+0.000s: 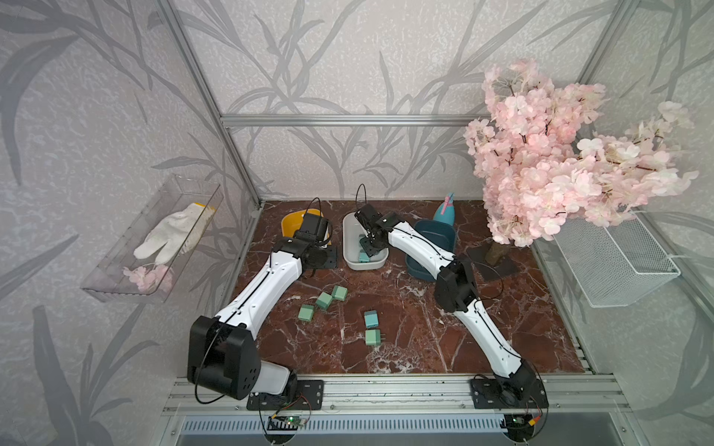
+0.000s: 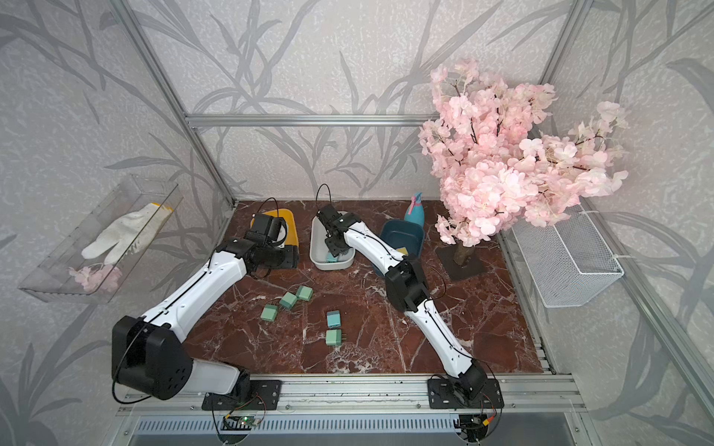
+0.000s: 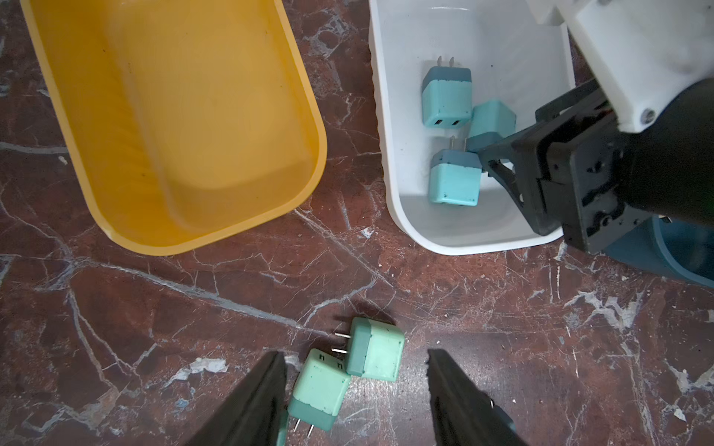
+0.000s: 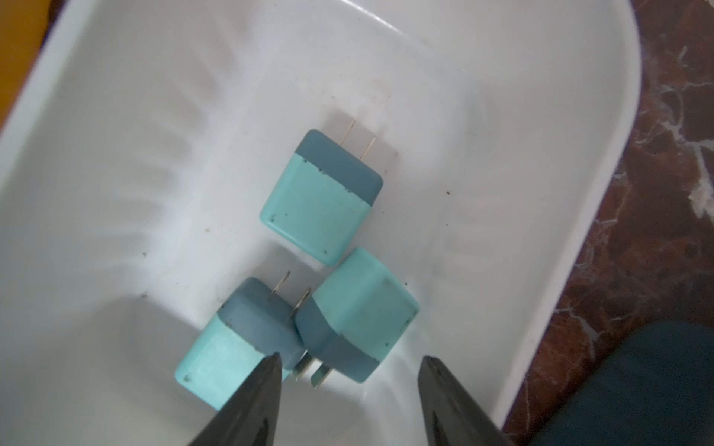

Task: Place the plugs by color into the storage box
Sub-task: Place the plug in the storage box, then pick up the plug from the center of the board.

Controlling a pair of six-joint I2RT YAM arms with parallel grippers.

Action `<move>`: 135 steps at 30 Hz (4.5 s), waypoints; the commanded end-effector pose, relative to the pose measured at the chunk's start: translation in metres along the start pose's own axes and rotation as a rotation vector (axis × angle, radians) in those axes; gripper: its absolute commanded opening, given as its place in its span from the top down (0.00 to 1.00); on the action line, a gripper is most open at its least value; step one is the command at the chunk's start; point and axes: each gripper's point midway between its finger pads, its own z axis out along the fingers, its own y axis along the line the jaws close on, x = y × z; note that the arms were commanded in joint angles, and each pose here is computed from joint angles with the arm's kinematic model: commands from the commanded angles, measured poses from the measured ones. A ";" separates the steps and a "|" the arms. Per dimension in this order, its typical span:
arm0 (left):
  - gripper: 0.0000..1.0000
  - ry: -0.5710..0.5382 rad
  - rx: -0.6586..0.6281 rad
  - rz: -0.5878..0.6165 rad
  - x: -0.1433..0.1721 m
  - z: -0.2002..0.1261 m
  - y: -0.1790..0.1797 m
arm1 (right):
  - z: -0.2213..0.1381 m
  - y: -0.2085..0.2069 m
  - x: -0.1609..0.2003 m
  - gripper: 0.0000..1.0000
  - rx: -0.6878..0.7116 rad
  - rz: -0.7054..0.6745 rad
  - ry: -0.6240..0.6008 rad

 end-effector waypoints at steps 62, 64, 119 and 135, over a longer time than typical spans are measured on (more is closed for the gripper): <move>0.37 0.223 -0.070 -0.522 0.108 0.047 -0.007 | -0.199 0.023 0.124 0.35 -0.246 0.214 -0.346; 0.39 0.226 -0.036 -0.506 0.108 0.049 -0.019 | -0.200 0.020 0.125 0.35 -0.246 0.221 -0.367; 0.40 0.226 0.444 1.384 0.230 0.024 -0.139 | -0.241 -0.039 0.164 0.29 -0.168 0.296 -0.594; 0.52 0.276 0.479 1.398 0.243 0.030 -0.139 | -0.237 -0.043 0.166 0.27 -0.133 0.275 -0.581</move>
